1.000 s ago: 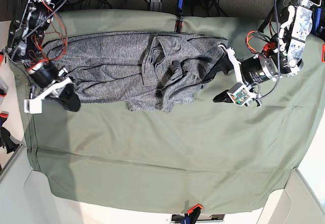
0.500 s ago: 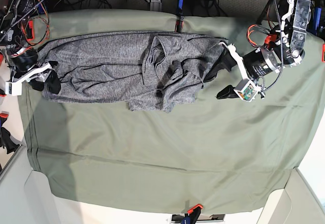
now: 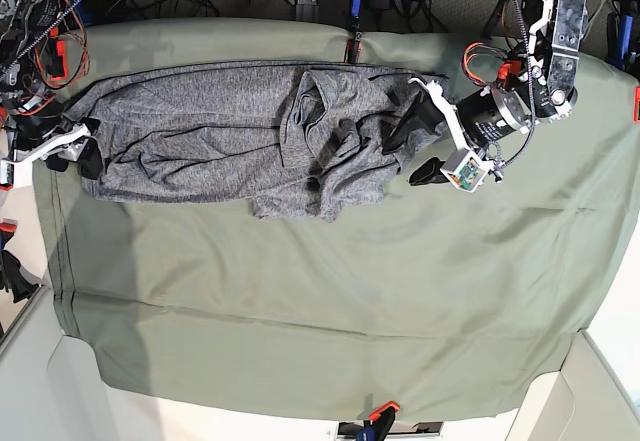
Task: Fold the T-shirt properly
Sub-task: 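Grasp the loose fabric end with the left gripper and tuck it inward, then grasp the shirt with the right gripper and fold it onto the bundle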
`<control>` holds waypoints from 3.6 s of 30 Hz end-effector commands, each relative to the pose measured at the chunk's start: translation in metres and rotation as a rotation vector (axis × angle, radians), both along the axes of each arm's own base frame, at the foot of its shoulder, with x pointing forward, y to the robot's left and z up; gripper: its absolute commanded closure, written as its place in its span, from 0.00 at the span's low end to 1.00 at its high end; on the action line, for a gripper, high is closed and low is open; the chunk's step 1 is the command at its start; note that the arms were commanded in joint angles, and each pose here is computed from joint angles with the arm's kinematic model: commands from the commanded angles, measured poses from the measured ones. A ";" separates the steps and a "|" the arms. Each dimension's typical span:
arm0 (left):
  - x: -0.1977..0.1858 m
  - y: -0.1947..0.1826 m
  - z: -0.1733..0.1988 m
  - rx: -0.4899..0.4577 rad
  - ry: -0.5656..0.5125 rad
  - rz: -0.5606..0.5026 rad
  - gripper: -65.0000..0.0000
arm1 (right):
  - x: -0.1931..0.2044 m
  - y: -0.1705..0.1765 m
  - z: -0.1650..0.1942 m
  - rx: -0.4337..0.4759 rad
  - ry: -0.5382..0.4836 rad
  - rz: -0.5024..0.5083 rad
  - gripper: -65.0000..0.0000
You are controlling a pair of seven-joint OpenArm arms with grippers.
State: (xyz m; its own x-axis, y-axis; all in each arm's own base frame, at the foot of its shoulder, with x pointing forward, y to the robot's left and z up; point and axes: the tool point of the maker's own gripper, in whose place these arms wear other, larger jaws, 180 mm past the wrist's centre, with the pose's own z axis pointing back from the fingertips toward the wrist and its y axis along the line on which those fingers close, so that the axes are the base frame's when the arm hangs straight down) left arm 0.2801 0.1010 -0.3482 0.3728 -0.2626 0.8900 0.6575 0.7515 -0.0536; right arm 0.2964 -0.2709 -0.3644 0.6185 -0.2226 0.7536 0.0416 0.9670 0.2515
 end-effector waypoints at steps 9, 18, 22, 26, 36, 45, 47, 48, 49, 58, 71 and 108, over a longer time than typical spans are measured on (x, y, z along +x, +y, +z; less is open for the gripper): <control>-0.007 -0.032 0.003 -0.023 -0.032 -0.088 0.39 | -0.004 0.004 -0.024 0.147 0.015 -0.015 0.41; -0.008 -0.053 -0.006 -0.096 0.002 -0.062 0.39 | -0.001 0.016 -0.018 0.238 -0.028 0.007 0.41; -0.009 -0.053 -0.008 -0.123 0.015 -0.053 0.39 | 0.000 0.020 -0.019 0.244 -0.026 0.017 0.41; -0.008 -0.055 -0.003 -0.168 0.019 -0.045 0.39 | 0.001 0.030 -0.021 0.248 -0.016 0.044 0.41; 0.004 -0.058 0.039 -0.306 -0.080 -0.010 0.39 | 0.008 0.030 -0.015 0.248 -0.064 0.035 1.00; 0.001 -0.048 0.072 -0.245 -0.117 -0.040 0.39 | 0.016 0.055 0.021 0.294 -0.153 0.113 1.00; 0.002 -0.038 0.070 -0.223 -0.115 -0.024 0.39 | 0.017 0.077 0.034 0.336 -0.178 0.152 1.00; 0.002 -0.032 0.069 -0.210 -0.114 -0.013 0.39 | 0.017 0.090 0.038 0.351 -0.186 0.177 1.00; 0.003 -0.025 0.069 -0.200 -0.116 0.000 0.39 | 0.017 0.106 0.042 0.365 -0.192 0.207 1.00; 0.000 0.051 0.069 -0.113 -0.114 0.142 0.39 | -0.002 0.286 0.059 0.557 -0.203 0.517 1.00; -0.010 0.078 0.063 -0.071 -0.075 0.192 0.39 | -0.043 0.414 0.081 0.495 -0.274 0.811 1.00; -0.068 -0.062 0.055 -0.014 -0.062 -0.236 0.82 | 0.046 0.294 0.074 0.149 -0.275 0.698 1.00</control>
State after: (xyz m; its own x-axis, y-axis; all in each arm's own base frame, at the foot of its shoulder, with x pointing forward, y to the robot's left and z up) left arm 0.2108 0.0409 -0.3018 0.2709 -0.3447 0.8988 0.8130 0.5819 -0.0219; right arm 0.3378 0.0174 -0.3071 0.4901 0.0699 0.8688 -0.6284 0.7192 0.2966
